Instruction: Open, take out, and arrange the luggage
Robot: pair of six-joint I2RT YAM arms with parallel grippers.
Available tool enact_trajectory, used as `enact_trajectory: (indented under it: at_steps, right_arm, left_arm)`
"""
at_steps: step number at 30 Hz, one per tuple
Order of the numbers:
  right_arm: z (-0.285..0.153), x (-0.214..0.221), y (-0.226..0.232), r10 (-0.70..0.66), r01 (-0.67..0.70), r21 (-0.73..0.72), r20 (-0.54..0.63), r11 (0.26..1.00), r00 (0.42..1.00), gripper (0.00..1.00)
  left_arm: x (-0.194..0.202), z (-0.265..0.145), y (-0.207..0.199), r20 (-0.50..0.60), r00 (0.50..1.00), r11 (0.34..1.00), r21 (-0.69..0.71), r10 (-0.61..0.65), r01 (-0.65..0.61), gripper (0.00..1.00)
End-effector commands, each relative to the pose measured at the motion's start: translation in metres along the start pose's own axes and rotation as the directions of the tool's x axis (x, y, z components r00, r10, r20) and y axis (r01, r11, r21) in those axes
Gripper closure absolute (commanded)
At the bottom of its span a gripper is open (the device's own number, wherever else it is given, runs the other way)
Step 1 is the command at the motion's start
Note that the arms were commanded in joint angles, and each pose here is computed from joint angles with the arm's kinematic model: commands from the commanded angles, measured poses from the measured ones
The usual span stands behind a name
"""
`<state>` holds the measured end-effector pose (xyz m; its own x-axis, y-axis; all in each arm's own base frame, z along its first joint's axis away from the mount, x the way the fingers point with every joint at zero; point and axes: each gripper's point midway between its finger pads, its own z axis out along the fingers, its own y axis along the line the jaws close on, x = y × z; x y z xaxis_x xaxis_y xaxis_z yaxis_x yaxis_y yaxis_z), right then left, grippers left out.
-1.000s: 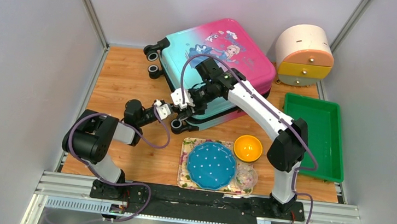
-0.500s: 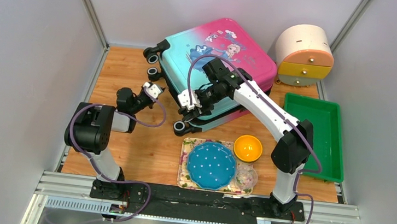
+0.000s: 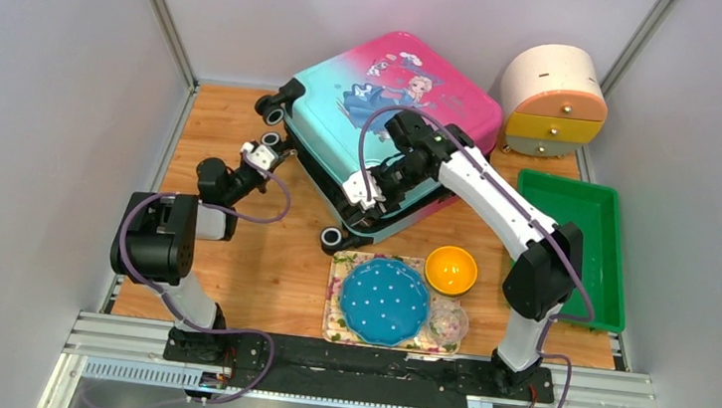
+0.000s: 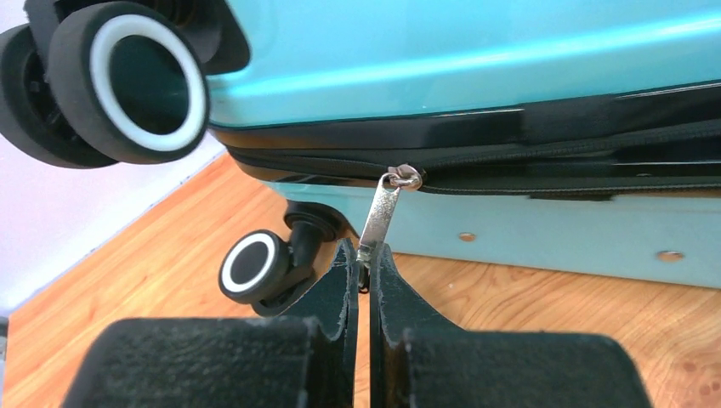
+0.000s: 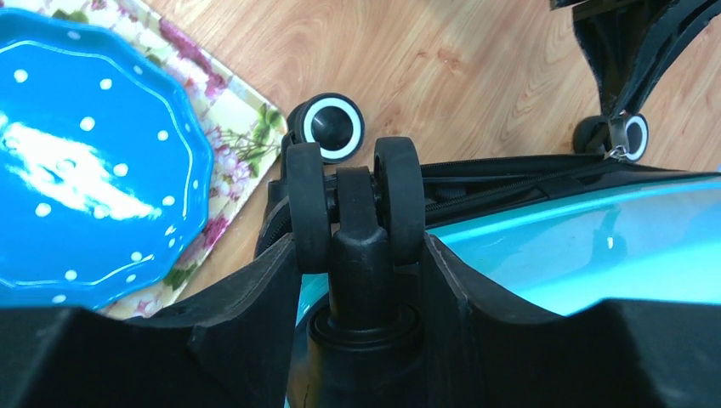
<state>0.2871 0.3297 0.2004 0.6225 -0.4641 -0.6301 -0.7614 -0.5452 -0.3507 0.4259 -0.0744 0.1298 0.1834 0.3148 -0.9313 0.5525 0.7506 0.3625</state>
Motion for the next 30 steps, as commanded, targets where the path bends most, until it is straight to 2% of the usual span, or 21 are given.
enact_trajectory:
  at_steps: [1, 7, 19, 25, 28, 30]
  right_arm:
    - [-0.059, 0.06, 0.05, 0.136, -0.144, -0.013, -0.251, 0.99, 0.959, 1.0]
    - [-0.056, 0.053, 0.066, 0.176, -0.183, -0.011, -0.22, 0.983, 0.959, 1.0]
    - [-0.059, 0.061, 0.078, 0.217, -0.227, -0.015, -0.248, 0.974, 0.944, 1.0]
    - [-0.058, 0.061, 0.08, 0.224, -0.236, -0.022, -0.243, 0.972, 0.944, 1.0]
    - [-0.057, 0.061, 0.08, 0.224, -0.237, -0.026, -0.242, 0.971, 0.944, 1.0]
    - [-0.056, 0.061, 0.08, 0.225, -0.239, -0.029, -0.241, 0.971, 0.944, 1.0]
  left_arm:
    - [0.017, -0.048, 0.105, -0.101, 0.995, 0.911, -0.409, 0.016, -0.057, 1.0]
    - [0.032, -0.032, 0.121, -0.092, 0.992, 0.897, -0.44, -0.082, 0.034, 1.0]
    - [0.04, -0.005, 0.185, -0.064, 0.994, 0.863, -0.503, -0.094, 0.049, 1.0]
    - [0.042, 0.028, 0.207, -0.013, 0.991, 0.879, -0.463, -0.131, 0.11, 1.0]
    - [0.04, 0.048, 0.21, 0.018, 0.989, 0.907, -0.396, -0.146, 0.142, 1.0]
    - [0.042, 0.061, 0.198, 0.03, 0.987, 0.939, -0.304, -0.158, 0.16, 1.0]
